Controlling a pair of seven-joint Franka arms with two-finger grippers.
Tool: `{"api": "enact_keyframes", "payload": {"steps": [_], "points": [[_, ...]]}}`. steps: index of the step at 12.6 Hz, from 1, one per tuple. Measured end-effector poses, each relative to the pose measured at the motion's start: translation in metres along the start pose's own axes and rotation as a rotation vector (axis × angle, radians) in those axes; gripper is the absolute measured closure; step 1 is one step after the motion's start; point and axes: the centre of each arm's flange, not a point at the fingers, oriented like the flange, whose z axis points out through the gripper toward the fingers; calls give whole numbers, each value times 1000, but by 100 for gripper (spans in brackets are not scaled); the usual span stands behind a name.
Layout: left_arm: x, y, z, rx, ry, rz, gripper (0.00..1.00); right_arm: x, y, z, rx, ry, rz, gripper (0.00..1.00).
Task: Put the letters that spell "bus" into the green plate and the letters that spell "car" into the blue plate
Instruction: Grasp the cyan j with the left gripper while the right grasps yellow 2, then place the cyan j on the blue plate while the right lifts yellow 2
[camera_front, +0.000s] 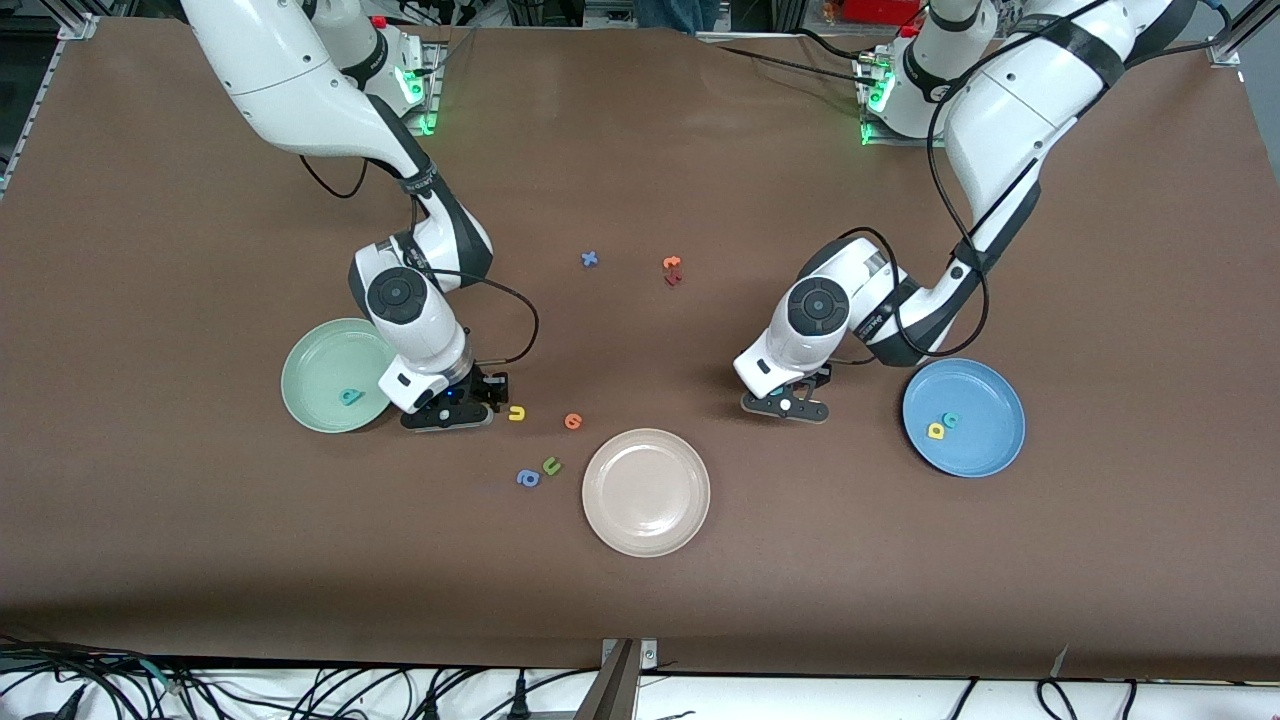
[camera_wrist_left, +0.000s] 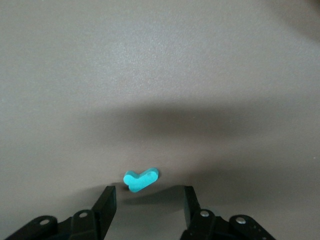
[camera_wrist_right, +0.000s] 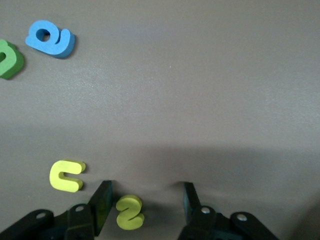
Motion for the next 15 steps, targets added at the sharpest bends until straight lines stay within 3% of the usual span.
{"api": "enact_keyframes", "payload": {"steps": [6,11,12,15], "points": [[4,-1,1,-16,23,-4,50,1,-7,-3,14,2,4,33],[4,0,2,-20,26,-3,63,1,-7,-3,14,1,11,42],[6,-1,1,-20,29,-6,70,0,-6,-2,11,-5,11,41],[21,-29,-11,2,35,-33,70,-4,-5,-3,-9,-47,18,39]]}}
